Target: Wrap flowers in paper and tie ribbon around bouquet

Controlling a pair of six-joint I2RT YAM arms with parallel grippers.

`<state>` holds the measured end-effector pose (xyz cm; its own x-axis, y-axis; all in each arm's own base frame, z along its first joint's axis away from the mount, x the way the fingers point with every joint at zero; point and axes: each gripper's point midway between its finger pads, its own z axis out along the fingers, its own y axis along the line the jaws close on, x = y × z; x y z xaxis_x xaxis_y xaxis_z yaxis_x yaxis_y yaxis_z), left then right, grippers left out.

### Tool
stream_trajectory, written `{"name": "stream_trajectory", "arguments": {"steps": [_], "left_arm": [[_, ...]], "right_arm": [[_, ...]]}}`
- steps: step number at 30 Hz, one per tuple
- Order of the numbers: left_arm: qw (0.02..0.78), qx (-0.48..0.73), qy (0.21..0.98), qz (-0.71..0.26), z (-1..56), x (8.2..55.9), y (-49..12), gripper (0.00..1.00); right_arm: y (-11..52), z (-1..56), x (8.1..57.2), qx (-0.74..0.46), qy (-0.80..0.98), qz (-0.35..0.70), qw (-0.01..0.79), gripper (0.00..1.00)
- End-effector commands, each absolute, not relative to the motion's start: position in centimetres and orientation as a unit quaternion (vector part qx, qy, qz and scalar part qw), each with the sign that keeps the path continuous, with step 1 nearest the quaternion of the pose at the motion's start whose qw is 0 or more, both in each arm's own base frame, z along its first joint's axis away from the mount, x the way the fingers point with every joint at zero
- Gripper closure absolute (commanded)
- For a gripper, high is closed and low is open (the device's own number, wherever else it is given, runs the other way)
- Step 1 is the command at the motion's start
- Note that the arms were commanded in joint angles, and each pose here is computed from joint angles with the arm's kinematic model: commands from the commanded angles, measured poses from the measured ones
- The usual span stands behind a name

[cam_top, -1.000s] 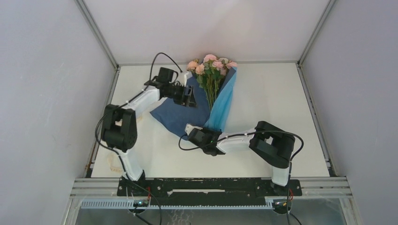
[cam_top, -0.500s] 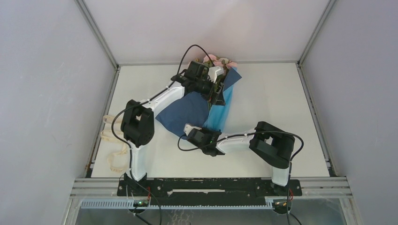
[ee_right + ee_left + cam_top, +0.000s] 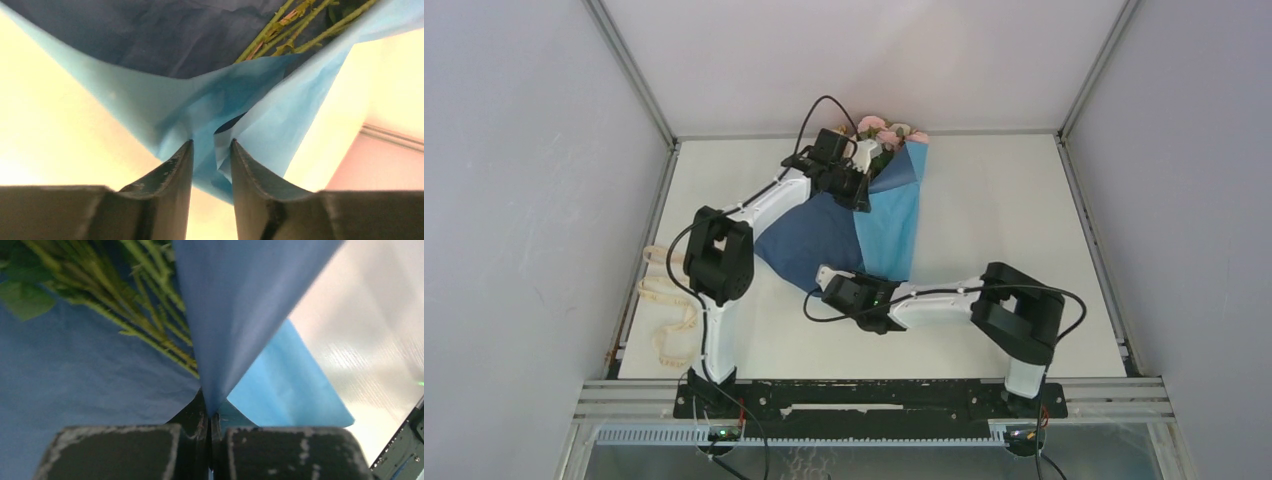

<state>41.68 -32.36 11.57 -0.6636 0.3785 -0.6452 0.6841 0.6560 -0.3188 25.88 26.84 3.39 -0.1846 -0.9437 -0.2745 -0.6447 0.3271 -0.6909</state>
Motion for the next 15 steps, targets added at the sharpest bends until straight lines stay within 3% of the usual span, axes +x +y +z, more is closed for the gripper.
{"name": "stream_trajectory", "arguments": {"steps": [1, 4, 9, 15], "left_arm": [[0.272, 0.248, 0.886, -0.282, 10.7, 43.8, -28.5, 1.00], [0.244, 0.219, 0.893, -0.309, 8.3, 43.5, -27.6, 1.00], [0.223, 0.198, 0.893, -0.337, 6.4, 42.8, -27.1, 1.00], [0.222, 0.175, 0.893, -0.351, 6.1, 42.9, -26.6, 1.00]], "right_arm": [[28.3, 8.9, 24.0, -0.512, 0.765, -0.131, 0.367, 0.52], [28.6, 10.5, 21.6, -0.512, 0.783, -0.049, 0.350, 0.44], [29.6, 13.8, 18.5, -0.469, 0.809, 0.134, 0.327, 0.43], [29.4, 15.4, 24.7, -0.313, 0.844, 0.270, 0.342, 0.47]]}}
